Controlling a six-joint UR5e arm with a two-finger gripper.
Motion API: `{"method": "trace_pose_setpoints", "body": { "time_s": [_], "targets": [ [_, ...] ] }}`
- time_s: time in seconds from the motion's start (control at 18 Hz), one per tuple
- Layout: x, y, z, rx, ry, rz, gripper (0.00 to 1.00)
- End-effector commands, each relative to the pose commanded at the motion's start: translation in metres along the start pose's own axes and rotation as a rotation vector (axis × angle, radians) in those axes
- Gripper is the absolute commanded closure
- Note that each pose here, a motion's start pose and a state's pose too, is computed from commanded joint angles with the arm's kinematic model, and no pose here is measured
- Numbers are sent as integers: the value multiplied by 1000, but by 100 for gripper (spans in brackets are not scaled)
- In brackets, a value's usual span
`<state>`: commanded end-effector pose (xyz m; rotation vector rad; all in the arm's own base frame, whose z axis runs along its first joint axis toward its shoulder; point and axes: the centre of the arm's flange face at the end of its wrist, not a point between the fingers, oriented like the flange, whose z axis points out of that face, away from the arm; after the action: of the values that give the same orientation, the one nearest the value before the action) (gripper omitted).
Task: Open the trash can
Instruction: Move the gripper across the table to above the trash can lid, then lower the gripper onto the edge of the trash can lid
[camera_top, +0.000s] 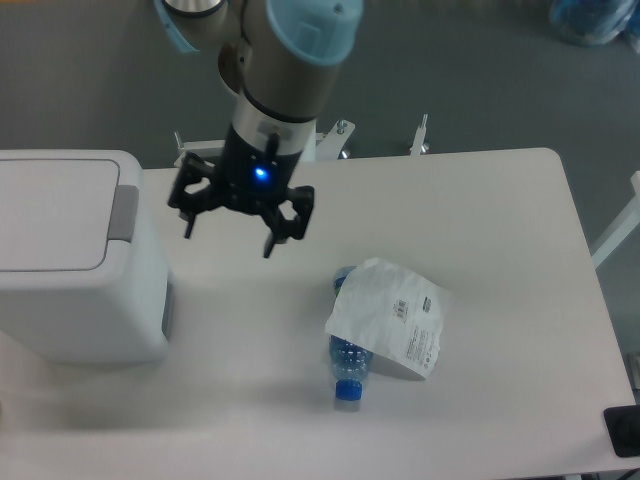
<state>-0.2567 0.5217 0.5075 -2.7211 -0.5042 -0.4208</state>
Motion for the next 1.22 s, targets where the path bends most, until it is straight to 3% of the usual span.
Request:
{"method": "trace_pose_setpoints", "body": {
  "time_s": [0.67, 1.22],
  "targets": [
    [8, 3, 9, -11, 18, -6, 0],
    [29, 35, 25, -43, 45, -25, 0]
  ]
}}
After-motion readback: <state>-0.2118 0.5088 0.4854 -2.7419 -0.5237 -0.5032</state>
